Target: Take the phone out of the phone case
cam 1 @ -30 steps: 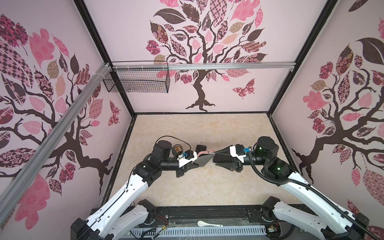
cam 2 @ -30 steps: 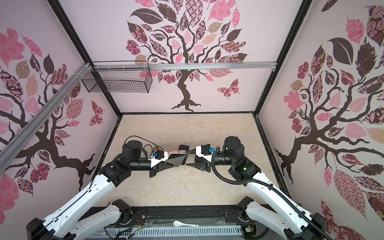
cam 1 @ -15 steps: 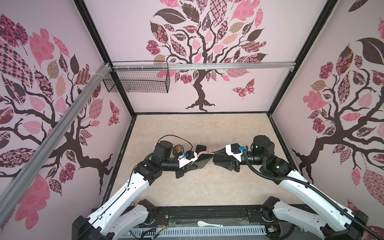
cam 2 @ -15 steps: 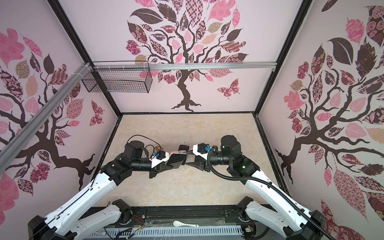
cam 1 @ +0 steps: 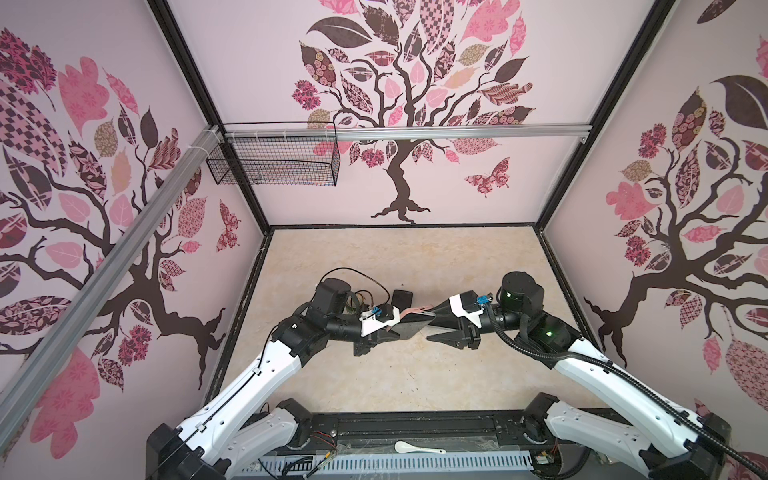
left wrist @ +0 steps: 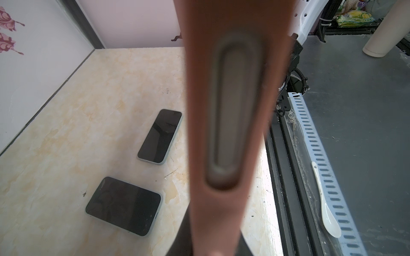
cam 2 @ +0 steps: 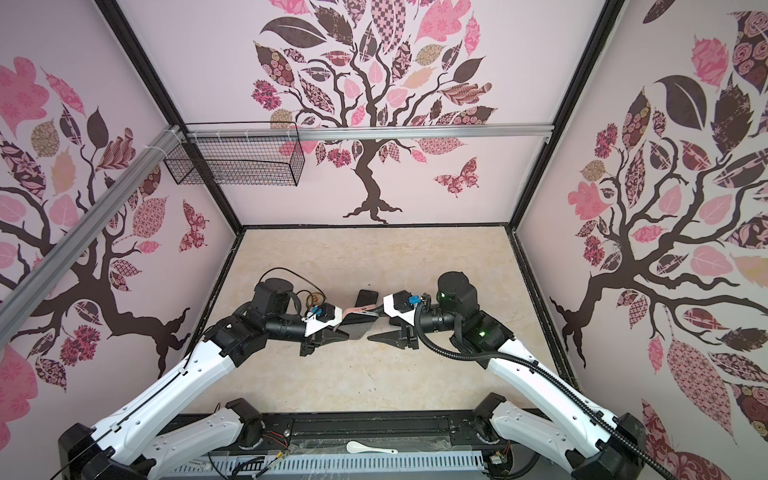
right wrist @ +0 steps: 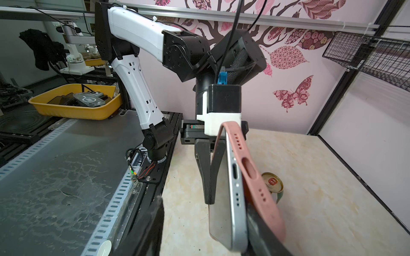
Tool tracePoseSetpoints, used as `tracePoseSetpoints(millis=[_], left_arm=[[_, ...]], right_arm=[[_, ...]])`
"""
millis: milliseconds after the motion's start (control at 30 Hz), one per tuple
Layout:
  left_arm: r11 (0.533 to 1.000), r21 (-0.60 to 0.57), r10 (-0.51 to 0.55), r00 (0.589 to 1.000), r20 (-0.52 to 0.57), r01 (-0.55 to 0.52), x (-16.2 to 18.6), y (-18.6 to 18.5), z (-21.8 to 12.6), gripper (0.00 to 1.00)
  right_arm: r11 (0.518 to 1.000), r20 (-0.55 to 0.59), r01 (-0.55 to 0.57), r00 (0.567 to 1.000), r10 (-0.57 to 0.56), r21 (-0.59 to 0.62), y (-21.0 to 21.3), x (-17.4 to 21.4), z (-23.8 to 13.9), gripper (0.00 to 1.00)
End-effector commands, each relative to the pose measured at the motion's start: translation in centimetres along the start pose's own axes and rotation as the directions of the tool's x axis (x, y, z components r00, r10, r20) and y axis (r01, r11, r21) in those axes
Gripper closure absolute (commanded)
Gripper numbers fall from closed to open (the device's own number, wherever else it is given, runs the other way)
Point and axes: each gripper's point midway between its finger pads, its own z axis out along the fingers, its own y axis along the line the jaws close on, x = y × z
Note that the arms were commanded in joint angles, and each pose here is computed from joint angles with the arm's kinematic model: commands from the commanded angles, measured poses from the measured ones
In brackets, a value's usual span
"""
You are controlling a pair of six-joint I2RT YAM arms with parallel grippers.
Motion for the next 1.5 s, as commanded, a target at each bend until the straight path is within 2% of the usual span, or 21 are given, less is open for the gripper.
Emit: tracePoseSetpoints(millis=[0,167,333,500,833,1100,1467], left_arm=[[0.995,-0.025,0.094,0.988,0.124,-0.092,-4.4,0.5,-1.0,1.0],[0.997,-0.05,0.068,0.963,0.26,-0.057,-6.9,0.7,-1.7,1.0],[0.999,0.002,0.029,0.945,0.324,-0.032,-8.8,0.4,-2.0,1.0],[0.999,-0.03,0.027,0.921,0.389,-0.016,-10.4,0.6,-3.0,1.0],[0.995,-0.088,0.014,0.861,0.508,0.036,-12.6,1.1,-4.5,1.0],[0.991,-0.108,-0.001,0.813,0.582,0.079,-13.9,1.5,-5.5,1.0],[0.983,-0.133,-0.028,0.811,0.585,0.13,-13.7,2.2,-5.6,1.0]], right_arm=[[0.995,0.036,-0.008,0.999,0.012,-0.103,2.0,-0.4,0.3,0.46],[0.995,0.098,-0.027,0.995,0.037,-0.098,2.1,-1.3,0.1,0.51],[0.993,0.106,-0.056,0.992,0.067,-0.106,2.2,-0.8,1.1,0.55],[0.992,0.09,-0.072,0.993,0.081,-0.102,2.1,0.3,1.9,0.57],[0.991,0.166,-0.101,0.979,0.115,-0.091,1.5,-0.1,2.6,0.61],[0.985,0.227,-0.113,0.964,0.141,-0.131,1.8,-1.2,3.4,0.62],[0.983,0.23,-0.106,0.963,0.139,-0.15,2.2,-1.3,3.5,0.73]])
